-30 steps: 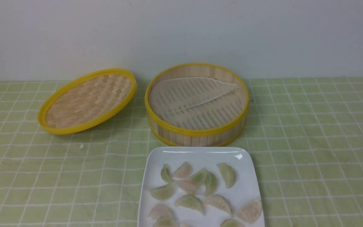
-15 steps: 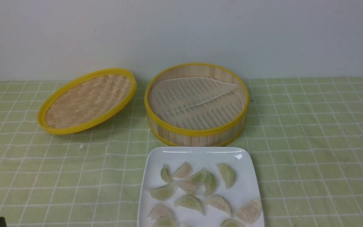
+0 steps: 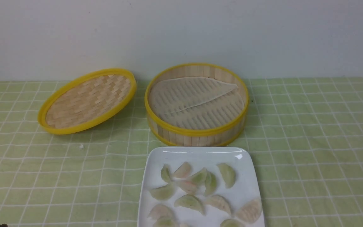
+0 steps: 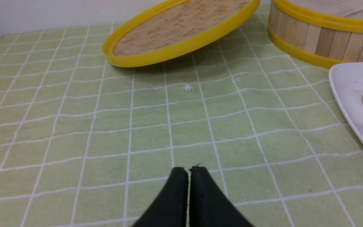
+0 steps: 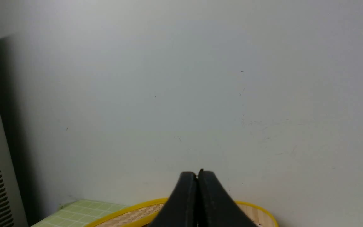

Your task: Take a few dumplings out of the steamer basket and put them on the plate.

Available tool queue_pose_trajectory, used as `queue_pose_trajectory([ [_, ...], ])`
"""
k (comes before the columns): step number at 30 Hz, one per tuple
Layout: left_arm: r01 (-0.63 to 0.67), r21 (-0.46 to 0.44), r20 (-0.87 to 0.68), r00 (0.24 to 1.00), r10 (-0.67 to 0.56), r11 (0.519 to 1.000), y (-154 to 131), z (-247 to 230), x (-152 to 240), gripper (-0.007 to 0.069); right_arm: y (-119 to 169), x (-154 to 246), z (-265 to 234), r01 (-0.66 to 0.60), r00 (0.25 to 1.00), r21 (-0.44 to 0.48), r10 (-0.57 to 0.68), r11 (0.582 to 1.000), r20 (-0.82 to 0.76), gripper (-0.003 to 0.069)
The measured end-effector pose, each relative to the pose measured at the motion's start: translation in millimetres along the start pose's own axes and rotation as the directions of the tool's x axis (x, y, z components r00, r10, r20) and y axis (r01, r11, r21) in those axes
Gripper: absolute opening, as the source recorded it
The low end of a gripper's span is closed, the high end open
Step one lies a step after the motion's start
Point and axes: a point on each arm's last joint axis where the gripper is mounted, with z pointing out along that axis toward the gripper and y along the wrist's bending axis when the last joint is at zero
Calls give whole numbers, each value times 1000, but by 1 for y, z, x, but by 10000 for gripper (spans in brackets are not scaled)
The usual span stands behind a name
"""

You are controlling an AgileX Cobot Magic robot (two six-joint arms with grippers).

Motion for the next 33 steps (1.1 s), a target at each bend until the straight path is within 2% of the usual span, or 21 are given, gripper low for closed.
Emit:
queue_pose_trajectory([
  [26,0,-1,1,1000,0,1000,0,0,0,-6,-1,6,1,8,999,3,-8,1000,-33,-15],
  [29,0,-1,1,1000,0,1000,0,0,0,-6,-5,29,6,22,995,36,-18,999,-102,-15],
  [32,0,-1,1,1000,0,1000,0,0,0,-6,-13,57,10,50,984,137,-26,989,-176,-15],
  [33,0,-1,1,1000,0,1000,0,0,0,-6,-20,75,11,69,975,207,-22,976,-222,-15],
])
